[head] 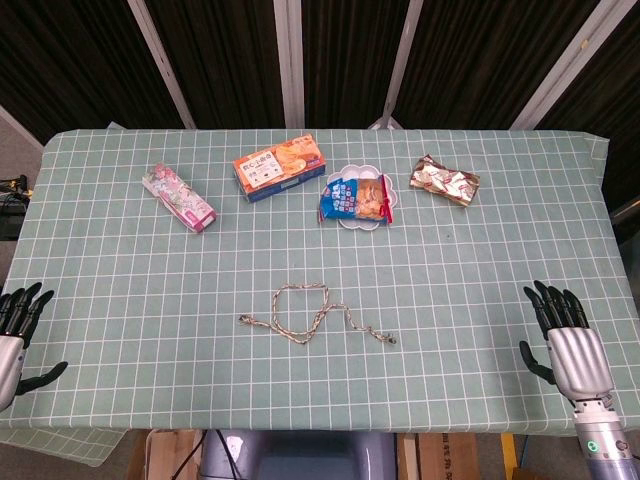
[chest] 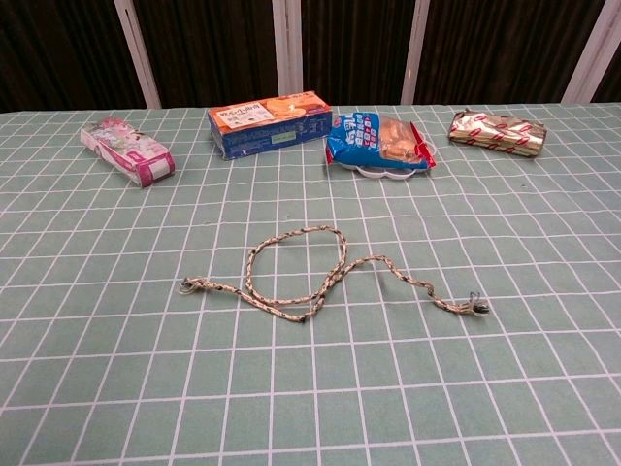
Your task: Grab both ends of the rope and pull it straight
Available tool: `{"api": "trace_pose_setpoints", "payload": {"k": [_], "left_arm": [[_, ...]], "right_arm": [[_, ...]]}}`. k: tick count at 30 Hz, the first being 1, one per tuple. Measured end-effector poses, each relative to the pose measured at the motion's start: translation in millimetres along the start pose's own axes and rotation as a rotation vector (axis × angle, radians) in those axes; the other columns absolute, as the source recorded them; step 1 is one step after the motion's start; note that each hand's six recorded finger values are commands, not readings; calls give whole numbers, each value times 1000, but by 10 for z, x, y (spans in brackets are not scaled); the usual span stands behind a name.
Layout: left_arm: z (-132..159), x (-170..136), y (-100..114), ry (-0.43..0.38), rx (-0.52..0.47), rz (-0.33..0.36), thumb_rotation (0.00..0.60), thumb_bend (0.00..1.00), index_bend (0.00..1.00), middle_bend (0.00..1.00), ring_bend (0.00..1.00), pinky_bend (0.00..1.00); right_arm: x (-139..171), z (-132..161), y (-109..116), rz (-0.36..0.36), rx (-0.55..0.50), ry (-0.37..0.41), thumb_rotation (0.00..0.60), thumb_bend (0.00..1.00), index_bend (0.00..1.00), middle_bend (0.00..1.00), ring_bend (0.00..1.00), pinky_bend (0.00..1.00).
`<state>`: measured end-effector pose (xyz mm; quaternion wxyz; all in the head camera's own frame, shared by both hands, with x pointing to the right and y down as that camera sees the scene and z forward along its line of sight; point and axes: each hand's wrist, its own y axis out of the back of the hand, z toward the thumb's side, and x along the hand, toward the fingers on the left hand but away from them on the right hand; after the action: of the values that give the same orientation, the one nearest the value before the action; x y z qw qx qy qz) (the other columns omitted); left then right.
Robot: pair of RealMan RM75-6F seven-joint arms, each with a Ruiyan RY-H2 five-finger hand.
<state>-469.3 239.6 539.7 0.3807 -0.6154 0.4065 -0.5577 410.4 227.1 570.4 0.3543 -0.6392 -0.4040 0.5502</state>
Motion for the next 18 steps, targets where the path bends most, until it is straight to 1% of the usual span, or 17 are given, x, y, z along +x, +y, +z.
{"api": "trace_pose_setpoints", "payload": {"k": [7, 11, 16, 18], "left_arm": [[2, 1, -1, 1, -1, -1, 600, 121, 46, 0, 0, 0], [2, -6, 7, -1, -1, 1, 600, 121, 47, 0, 0, 0], [14, -2, 13, -6, -2, 4, 600, 121, 47, 0, 0, 0], [21, -2, 12, -10, 2, 6, 600, 121, 46, 0, 0, 0]], "right_arm": [[3, 14, -3, 1, -2, 5, 600, 437, 0, 0, 0, 0], [11, 67, -4, 3, -12, 21, 600, 437, 0, 0, 0, 0], [25, 242, -31, 16, -54, 58, 600, 436, 0, 0, 0, 0], [19, 339, -52, 26, -78, 75, 600, 436, 26, 0, 0, 0]]}}
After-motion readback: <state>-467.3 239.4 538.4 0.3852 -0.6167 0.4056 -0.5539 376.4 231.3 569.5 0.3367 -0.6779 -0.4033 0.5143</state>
